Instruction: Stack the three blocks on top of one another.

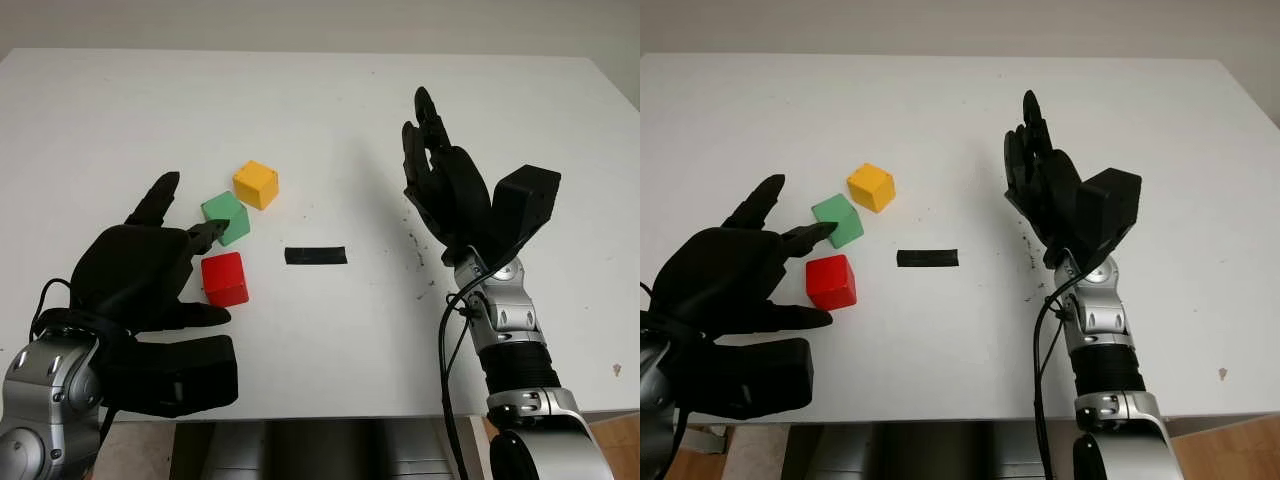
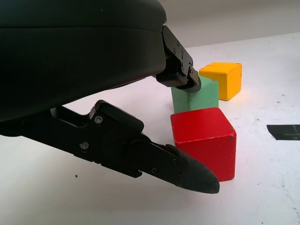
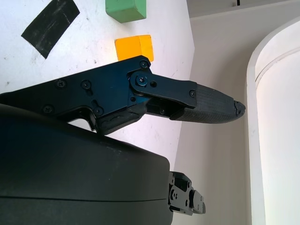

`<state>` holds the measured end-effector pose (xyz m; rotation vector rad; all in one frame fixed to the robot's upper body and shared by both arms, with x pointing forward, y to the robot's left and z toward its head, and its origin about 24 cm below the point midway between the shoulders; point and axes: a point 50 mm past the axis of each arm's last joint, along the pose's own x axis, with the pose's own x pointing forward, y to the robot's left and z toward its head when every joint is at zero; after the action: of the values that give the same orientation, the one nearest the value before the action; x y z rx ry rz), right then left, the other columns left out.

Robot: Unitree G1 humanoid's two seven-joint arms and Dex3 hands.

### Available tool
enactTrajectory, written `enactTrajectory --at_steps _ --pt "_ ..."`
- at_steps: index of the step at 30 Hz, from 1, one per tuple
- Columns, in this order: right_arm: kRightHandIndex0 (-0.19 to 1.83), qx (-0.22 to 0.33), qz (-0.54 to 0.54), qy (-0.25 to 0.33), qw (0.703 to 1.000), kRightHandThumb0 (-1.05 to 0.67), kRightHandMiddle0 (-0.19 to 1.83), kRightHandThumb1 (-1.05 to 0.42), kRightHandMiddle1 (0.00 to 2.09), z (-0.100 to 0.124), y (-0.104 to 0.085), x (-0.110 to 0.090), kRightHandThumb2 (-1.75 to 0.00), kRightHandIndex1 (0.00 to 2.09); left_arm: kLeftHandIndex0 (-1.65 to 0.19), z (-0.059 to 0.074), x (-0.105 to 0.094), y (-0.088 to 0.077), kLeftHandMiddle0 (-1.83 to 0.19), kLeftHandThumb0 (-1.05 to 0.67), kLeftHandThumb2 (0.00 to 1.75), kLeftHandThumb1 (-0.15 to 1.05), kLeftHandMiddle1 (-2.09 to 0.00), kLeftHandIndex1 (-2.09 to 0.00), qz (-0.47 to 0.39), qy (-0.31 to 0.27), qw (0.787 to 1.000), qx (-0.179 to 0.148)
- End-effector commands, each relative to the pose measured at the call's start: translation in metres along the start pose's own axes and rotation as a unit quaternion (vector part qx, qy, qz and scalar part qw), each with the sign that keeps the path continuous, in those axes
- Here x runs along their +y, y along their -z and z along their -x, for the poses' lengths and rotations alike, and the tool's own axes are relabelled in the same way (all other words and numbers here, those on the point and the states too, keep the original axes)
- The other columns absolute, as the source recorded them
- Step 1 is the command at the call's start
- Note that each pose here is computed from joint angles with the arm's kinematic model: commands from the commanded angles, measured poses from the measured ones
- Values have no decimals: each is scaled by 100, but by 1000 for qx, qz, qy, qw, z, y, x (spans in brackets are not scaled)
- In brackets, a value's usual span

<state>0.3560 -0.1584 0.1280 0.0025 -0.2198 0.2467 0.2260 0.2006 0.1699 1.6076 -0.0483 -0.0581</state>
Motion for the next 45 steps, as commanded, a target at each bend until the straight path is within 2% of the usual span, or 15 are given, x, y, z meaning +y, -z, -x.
enactTrajectory --at_steps 1,25,45 --pt "-19 -21 5 -1 1000 -76 -19 -105 0 -2 -9 0 -65 0 -38 1 -2 0 19 -72 6 98 0 -8 -1 3 1000 2" --pt "-19 -22 10 1 1000 -76 -19 -105 0 -2 -10 -3 -67 0 -45 0 -5 -1 19 -71 5 101 -2 -11 -7 3 1000 8" --pt "-19 -19 13 3 1000 -75 -19 -105 0 -1 -8 -2 -67 0 -49 3 -4 -5 19 -66 5 100 -3 -16 18 -15 1000 -16"
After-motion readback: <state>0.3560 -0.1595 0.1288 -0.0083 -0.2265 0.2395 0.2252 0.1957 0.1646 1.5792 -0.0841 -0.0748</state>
